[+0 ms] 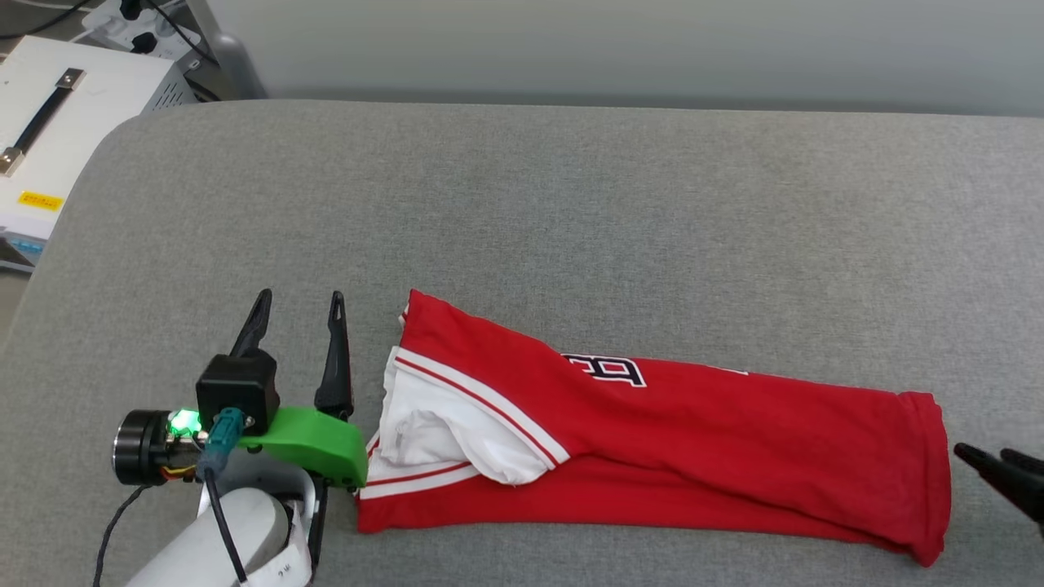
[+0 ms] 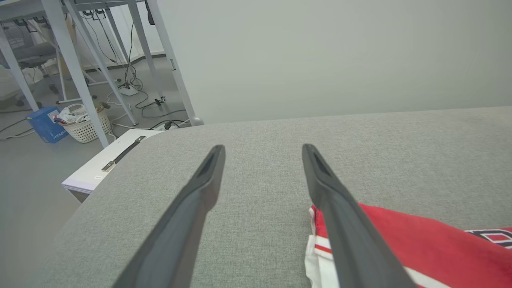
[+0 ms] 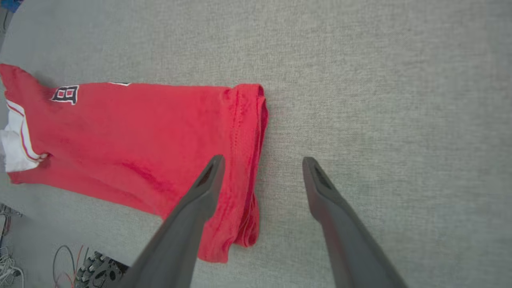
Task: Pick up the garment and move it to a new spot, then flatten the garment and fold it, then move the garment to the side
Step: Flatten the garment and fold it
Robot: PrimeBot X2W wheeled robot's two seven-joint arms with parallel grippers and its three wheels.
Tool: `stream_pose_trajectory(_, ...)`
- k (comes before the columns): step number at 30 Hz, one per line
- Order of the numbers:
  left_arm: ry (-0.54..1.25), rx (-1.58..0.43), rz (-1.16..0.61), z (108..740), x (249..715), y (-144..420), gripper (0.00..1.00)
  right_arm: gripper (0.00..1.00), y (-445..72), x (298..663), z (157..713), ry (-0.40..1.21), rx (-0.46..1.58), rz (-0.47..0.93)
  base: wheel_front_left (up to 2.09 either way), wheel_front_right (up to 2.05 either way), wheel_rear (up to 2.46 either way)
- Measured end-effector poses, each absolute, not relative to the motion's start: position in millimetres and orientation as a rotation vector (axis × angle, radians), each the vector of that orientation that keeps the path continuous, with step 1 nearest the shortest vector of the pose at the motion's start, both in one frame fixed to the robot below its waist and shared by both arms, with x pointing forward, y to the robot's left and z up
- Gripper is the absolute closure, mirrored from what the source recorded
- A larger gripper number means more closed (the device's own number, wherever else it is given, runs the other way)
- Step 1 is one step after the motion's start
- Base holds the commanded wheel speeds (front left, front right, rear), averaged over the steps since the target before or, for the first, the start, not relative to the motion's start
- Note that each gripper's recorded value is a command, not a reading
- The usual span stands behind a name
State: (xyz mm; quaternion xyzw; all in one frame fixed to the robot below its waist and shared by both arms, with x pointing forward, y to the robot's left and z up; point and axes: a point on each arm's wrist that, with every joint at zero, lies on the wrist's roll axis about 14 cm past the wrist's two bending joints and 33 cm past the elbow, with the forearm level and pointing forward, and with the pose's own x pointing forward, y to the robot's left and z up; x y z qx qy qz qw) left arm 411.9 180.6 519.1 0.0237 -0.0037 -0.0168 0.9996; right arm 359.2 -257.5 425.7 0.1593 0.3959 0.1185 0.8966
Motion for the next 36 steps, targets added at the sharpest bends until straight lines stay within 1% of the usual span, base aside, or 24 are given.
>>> stream_pose_trajectory(4,-0.043,0.050,0.016,520,408,185,0.00,0.00,-235,352,397,0.912,0.355,0.274,0.00,0.00,0.00)
stream_pose_trajectory(7,-0.052,0.046,0.045,517,405,189,0.00,0.00,-220,353,383,0.945,0.360,0.297,0.00,0.00,0.00)
stream_pose_trajectory(13,-0.046,0.031,0.063,507,397,190,0.00,0.00,-197,360,372,0.975,0.363,0.342,0.00,0.00,0.00)
stream_pose_trajectory(18,-0.048,0.025,0.060,503,395,187,0.00,0.00,-194,364,368,0.980,0.337,0.350,0.00,0.00,0.00)
stream_pose_trajectory(19,-0.050,0.027,0.058,503,396,186,0.00,0.83,-195,365,368,0.974,0.330,0.346,0.00,0.00,0.00)
stream_pose_trajectory(20,-0.053,0.031,0.053,503,396,185,0.00,1.00,-196,367,368,0.966,0.326,0.341,0.00,0.00,0.00)
stream_pose_trajectory(27,-0.075,0.046,0.035,507,396,183,0.00,1.00,-227,375,375,0.920,0.309,0.257,0.00,0.00,0.00)
stream_pose_trajectory(32,-0.086,0.045,0.026,510,393,182,0.00,1.00,-290,376,390,0.901,0.233,0.119,0.00,0.00,0.00)
stream_pose_trajectory(34,-0.089,0.046,0.023,511,391,181,0.00,1.00,-306,376,396,0.893,0.218,0.087,0.00,0.00,0.00)
stream_pose_trajectory(36,-0.089,0.044,0.021,511,389,181,0.00,1.00,-308,374,401,0.897,0.217,0.090,0.00,0.00,0.00)
